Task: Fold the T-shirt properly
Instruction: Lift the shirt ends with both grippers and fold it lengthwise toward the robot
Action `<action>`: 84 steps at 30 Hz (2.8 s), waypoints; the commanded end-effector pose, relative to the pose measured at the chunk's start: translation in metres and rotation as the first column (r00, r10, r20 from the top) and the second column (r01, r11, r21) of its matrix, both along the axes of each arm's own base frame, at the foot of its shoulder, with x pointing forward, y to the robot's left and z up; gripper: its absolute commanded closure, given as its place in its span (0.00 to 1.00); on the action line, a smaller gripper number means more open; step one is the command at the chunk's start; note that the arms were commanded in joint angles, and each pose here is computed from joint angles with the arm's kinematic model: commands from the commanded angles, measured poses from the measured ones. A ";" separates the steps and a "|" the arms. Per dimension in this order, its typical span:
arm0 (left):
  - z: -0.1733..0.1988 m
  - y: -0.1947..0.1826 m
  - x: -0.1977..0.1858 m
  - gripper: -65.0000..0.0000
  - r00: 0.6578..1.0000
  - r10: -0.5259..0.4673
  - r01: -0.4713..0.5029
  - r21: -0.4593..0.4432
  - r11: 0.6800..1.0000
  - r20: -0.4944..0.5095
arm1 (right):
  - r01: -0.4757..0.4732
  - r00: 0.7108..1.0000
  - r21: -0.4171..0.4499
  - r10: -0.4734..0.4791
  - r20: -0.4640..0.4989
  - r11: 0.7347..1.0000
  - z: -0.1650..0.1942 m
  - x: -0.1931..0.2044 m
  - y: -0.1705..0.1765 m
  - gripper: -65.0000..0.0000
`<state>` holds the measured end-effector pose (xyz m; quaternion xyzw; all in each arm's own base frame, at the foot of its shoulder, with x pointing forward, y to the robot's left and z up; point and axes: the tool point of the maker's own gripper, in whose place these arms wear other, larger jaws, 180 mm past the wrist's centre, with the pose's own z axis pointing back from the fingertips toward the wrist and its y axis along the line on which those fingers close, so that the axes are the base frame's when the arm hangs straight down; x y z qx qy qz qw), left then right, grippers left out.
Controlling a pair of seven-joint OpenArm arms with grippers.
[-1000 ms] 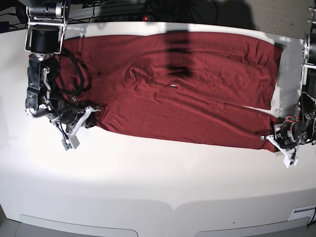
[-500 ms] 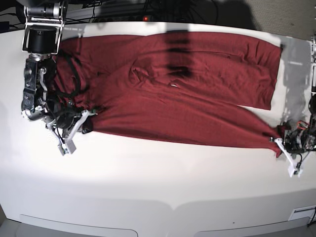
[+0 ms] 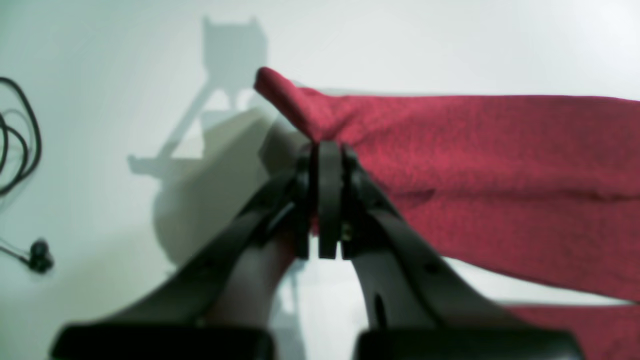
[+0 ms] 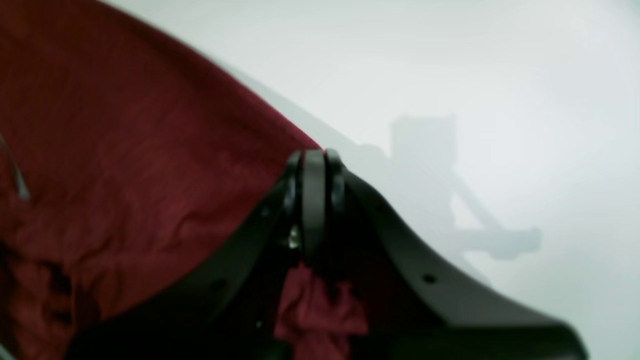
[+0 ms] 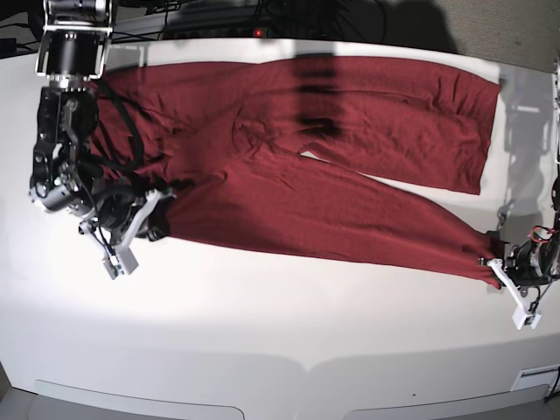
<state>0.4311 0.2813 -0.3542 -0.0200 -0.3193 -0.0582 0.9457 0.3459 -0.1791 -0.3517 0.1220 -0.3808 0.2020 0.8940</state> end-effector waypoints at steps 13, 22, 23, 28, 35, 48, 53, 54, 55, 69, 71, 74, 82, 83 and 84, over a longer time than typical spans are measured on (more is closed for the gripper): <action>0.088 -0.008 -0.046 1.00 0.976 -0.099 0.081 0.098 0.992 0.193 | 0.073 0.982 -0.011 -0.070 0.178 0.997 0.072 -0.029 -0.031 1.00; 0.070 -0.018 -0.099 1.00 0.982 -0.137 0.120 0.131 0.984 0.132 | 0.119 0.981 -0.002 -0.117 0.157 0.993 0.080 -0.069 -0.055 1.00; 0.065 -0.020 -0.106 1.00 0.983 -0.145 0.130 0.132 0.983 0.116 | 0.119 0.982 -0.014 -0.115 0.152 0.993 0.080 -0.073 -0.057 1.00; 0.063 -0.036 -0.129 1.00 0.974 -0.203 0.185 0.168 0.968 0.099 | 0.104 0.987 -0.039 -0.098 0.124 0.994 0.081 -0.089 -0.060 1.00; 0.069 -0.039 -0.155 1.00 0.973 -0.209 0.175 0.281 0.944 0.096 | 0.107 0.992 -0.075 -0.101 0.075 0.991 0.074 -0.110 -0.064 1.00; 0.040 -0.045 -0.192 1.00 0.977 -0.212 0.208 0.249 0.946 -0.011 | 0.096 0.993 -0.090 -0.101 -0.060 0.991 0.045 -0.149 -0.064 1.00; 0.034 -0.053 -0.195 1.00 0.980 -0.199 0.197 0.213 0.957 -0.010 | 0.096 0.992 -0.095 -0.103 -0.075 0.991 0.041 -0.153 -0.064 1.00; 0.034 -0.054 -0.196 1.00 0.980 -0.197 0.195 0.209 0.958 -0.009 | 0.096 0.992 -0.094 -0.104 -0.075 0.991 0.041 -0.153 -0.064 1.00; 0.034 -0.055 -0.196 1.00 0.980 -0.196 0.194 0.207 0.959 -0.009 | 0.096 0.992 -0.094 -0.104 -0.075 0.991 0.041 -0.153 -0.064 1.00; 0.009 -0.052 -0.234 1.00 0.976 -0.209 0.218 0.224 0.950 -0.066 | 0.120 0.983 -0.141 -0.137 -0.124 0.983 0.028 -0.162 -0.074 1.00; 0.008 -0.055 -0.234 1.00 0.978 -0.202 0.209 0.215 0.954 -0.058 | 0.145 0.980 -0.136 -0.162 -0.117 0.980 0.022 -0.160 -0.081 1.00; 0.012 -0.061 -0.228 1.00 0.979 -0.205 0.202 0.201 0.959 -0.008 | 0.184 0.974 -0.094 -0.194 -0.117 0.978 0.012 -0.159 -0.087 1.00; 0.013 -0.063 -0.226 1.00 0.979 -0.204 0.198 0.195 0.961 0.007 | 0.272 0.941 -0.039 -0.274 -0.198 0.962 -0.022 -0.170 -0.105 1.00; 0.013 -0.063 -0.226 1.00 0.979 -0.203 0.198 0.195 0.961 0.007 | 0.280 0.938 -0.037 -0.282 -0.204 0.959 -0.026 -0.172 -0.107 1.00; 0.013 -0.063 -0.226 1.00 0.979 -0.203 0.198 0.195 0.961 0.007 | 0.287 0.936 -0.039 -0.289 -0.204 0.957 -0.028 -0.172 -0.109 1.00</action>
